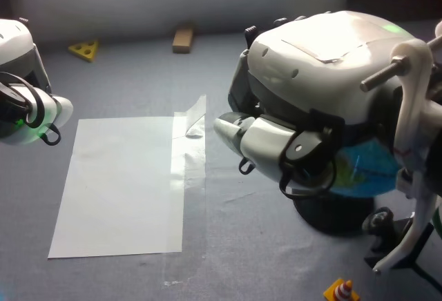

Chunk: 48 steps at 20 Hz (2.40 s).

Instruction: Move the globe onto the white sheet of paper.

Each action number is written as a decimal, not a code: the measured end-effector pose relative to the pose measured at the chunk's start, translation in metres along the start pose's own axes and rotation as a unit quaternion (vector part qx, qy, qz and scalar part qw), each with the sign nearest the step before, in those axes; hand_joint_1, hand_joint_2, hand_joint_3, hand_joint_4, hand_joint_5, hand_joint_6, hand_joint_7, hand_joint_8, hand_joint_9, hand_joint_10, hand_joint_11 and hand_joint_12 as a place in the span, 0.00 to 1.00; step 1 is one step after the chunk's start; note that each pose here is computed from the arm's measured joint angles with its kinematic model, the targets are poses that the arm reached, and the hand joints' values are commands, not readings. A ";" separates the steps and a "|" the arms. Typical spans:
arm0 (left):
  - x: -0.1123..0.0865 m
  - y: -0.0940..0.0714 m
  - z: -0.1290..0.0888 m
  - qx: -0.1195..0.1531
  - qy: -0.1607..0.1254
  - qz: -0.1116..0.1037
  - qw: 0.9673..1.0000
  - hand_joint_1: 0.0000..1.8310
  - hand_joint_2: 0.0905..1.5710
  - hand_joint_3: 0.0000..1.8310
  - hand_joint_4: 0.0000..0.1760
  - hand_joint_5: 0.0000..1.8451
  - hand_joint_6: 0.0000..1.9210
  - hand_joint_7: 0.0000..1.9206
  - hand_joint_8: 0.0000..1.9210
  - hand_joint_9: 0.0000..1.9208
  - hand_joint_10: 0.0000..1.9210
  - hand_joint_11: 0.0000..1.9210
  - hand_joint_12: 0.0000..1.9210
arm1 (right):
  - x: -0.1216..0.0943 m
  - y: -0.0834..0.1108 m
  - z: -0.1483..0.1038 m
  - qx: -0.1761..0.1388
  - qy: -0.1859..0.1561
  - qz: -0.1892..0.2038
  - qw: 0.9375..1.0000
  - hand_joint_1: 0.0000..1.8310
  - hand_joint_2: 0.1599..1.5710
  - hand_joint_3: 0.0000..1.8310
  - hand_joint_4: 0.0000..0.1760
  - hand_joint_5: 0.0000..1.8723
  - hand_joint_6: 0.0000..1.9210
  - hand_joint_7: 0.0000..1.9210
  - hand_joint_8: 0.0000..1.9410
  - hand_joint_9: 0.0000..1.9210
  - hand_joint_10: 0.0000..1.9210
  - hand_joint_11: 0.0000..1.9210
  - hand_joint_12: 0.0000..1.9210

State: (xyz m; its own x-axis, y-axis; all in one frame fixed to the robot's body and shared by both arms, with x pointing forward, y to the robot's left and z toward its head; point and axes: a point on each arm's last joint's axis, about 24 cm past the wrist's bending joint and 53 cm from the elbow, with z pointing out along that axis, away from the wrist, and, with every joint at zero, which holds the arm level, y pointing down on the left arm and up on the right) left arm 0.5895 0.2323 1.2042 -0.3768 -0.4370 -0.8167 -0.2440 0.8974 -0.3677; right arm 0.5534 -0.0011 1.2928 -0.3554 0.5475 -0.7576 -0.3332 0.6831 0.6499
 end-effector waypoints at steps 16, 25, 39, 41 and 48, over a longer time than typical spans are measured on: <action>0.022 0.027 0.011 0.009 0.000 0.036 0.999 0.00 0.75 0.00 0.14 0.07 0.00 0.06 0.00 0.06 0.00 0.00 0.10 | -0.002 0.010 -0.002 -0.005 0.012 0.015 1.000 0.03 0.69 0.00 0.00 0.12 0.00 0.12 0.00 0.11 0.00 0.00 0.19; 0.078 0.019 0.011 0.116 0.014 0.023 0.993 0.00 0.75 0.00 0.14 0.07 0.00 0.06 0.00 0.05 0.00 0.00 0.09 | -0.047 -0.022 -0.008 -0.026 -0.034 -0.051 0.998 0.02 0.70 0.00 0.00 0.13 0.00 0.12 0.00 0.10 0.00 0.00 0.15; 0.160 0.032 0.000 0.168 0.039 0.013 0.985 0.00 0.75 0.00 0.12 0.07 0.00 0.04 0.00 0.04 0.00 0.00 0.04 | -0.062 -0.051 -0.016 -0.099 0.027 -0.125 0.987 0.02 0.70 0.00 0.00 0.10 0.00 0.10 0.00 0.08 0.00 0.00 0.10; 0.162 0.037 0.004 0.164 0.036 0.011 0.986 0.00 0.75 0.00 0.13 0.07 0.00 0.04 0.00 0.04 0.00 0.00 0.04 | -0.056 -0.047 -0.018 -0.112 0.040 -0.134 0.984 0.02 0.70 0.00 0.00 0.10 0.00 0.10 0.00 0.08 0.00 0.00 0.09; 0.179 0.053 0.010 0.158 0.037 0.023 0.986 0.00 0.75 0.00 0.14 0.06 0.00 0.04 0.00 0.04 0.00 0.00 0.03 | -0.056 -0.049 -0.019 -0.118 0.044 -0.153 0.980 0.01 0.70 0.00 0.00 0.13 0.01 0.11 0.00 0.09 0.00 0.00 0.13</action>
State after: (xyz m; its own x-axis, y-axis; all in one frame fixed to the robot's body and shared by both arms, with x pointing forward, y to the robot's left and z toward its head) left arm 0.5186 0.2020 1.0342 -0.4482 -0.3882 -0.8053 0.0610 0.8854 -0.4608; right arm 0.5729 -0.0744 1.3045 -0.2778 0.2835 -0.9178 -0.6243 0.6728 0.3969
